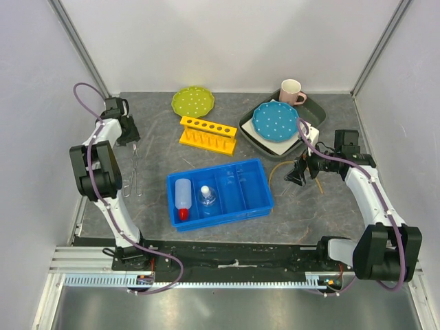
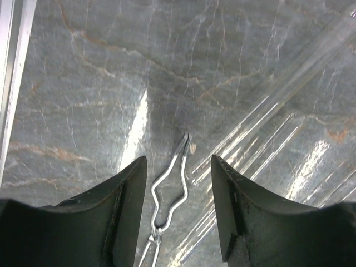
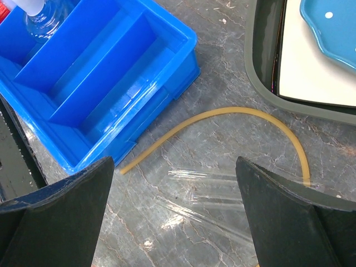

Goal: Organize the chemistry lab equipment

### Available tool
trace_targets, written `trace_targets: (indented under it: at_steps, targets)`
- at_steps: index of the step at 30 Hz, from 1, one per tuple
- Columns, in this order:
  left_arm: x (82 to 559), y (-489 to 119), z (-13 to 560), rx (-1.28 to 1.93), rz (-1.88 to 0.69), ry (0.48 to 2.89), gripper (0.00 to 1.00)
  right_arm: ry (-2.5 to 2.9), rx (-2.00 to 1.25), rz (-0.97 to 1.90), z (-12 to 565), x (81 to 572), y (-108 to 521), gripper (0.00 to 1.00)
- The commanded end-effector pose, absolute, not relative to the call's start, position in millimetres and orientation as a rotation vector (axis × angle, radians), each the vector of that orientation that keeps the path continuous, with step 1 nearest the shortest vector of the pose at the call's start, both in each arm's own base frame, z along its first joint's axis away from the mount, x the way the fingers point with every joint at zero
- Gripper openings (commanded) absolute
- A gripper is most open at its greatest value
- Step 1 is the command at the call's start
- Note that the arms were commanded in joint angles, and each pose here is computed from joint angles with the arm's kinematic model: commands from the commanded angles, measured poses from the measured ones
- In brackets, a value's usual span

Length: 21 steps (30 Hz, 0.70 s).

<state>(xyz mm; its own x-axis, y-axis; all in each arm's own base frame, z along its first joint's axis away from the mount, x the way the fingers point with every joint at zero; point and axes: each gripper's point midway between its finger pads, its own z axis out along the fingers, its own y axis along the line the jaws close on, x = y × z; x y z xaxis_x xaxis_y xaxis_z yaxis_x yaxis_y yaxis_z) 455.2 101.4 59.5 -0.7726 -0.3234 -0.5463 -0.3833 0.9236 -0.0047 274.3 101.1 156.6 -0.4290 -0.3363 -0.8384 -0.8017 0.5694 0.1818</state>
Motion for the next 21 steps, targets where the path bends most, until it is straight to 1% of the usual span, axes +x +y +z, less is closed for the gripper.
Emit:
trace_targets:
  at_steps: [1,4,7,14,20,21]
  targets:
    - [472,112,66,-0.441,0.187,2.513,0.56,1.959,-0.929,0.773,163,278,107,0.98]
    - [476,112,56,-0.445,0.177,2.537,0.55,1.964,-0.930,0.777,161,277,107,0.98]
    - [478,110,50,-0.443,0.157,2.555,0.50,1.966,-0.933,0.780,160,277,107,0.98]
    - [477,111,36,-0.423,0.169,2.598,0.49,1.974,-0.936,0.789,156,277,107,0.98]
    - [476,109,27,-0.415,0.158,2.618,0.46,1.984,-0.938,0.801,153,276,107,0.98]
    - [476,108,27,-0.414,0.152,2.620,0.42,1.983,-0.939,0.803,153,276,107,0.98]
